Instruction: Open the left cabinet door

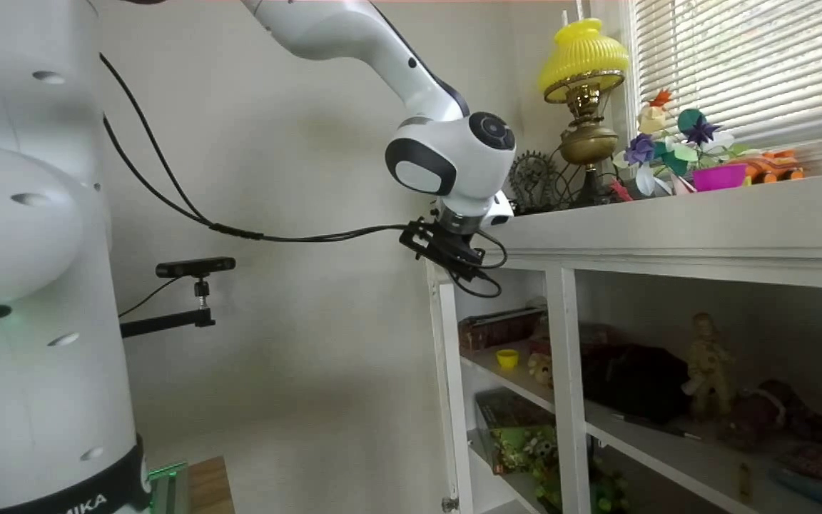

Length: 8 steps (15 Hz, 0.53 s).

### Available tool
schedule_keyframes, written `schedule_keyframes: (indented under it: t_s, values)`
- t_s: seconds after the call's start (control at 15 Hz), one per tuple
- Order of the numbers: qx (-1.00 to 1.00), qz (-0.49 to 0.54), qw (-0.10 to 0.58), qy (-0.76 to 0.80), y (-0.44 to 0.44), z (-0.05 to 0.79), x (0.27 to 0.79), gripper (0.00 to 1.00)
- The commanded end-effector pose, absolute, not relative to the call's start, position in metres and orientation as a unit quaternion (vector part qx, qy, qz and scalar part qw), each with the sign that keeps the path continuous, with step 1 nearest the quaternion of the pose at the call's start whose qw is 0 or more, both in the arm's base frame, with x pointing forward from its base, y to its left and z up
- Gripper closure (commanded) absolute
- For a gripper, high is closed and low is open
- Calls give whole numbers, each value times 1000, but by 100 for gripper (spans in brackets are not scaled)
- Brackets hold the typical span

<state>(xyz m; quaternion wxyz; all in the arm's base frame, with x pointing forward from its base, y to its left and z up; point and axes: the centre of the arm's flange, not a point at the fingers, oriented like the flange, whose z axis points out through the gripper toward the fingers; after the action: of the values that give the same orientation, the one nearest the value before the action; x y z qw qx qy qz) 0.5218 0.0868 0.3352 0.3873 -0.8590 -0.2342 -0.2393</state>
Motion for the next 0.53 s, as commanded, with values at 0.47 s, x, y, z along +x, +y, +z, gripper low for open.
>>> schedule_keyframes:
  t_s: [0.47]
  values:
    - [-860, -171, 411, -250, 86, 332, 499, 0]
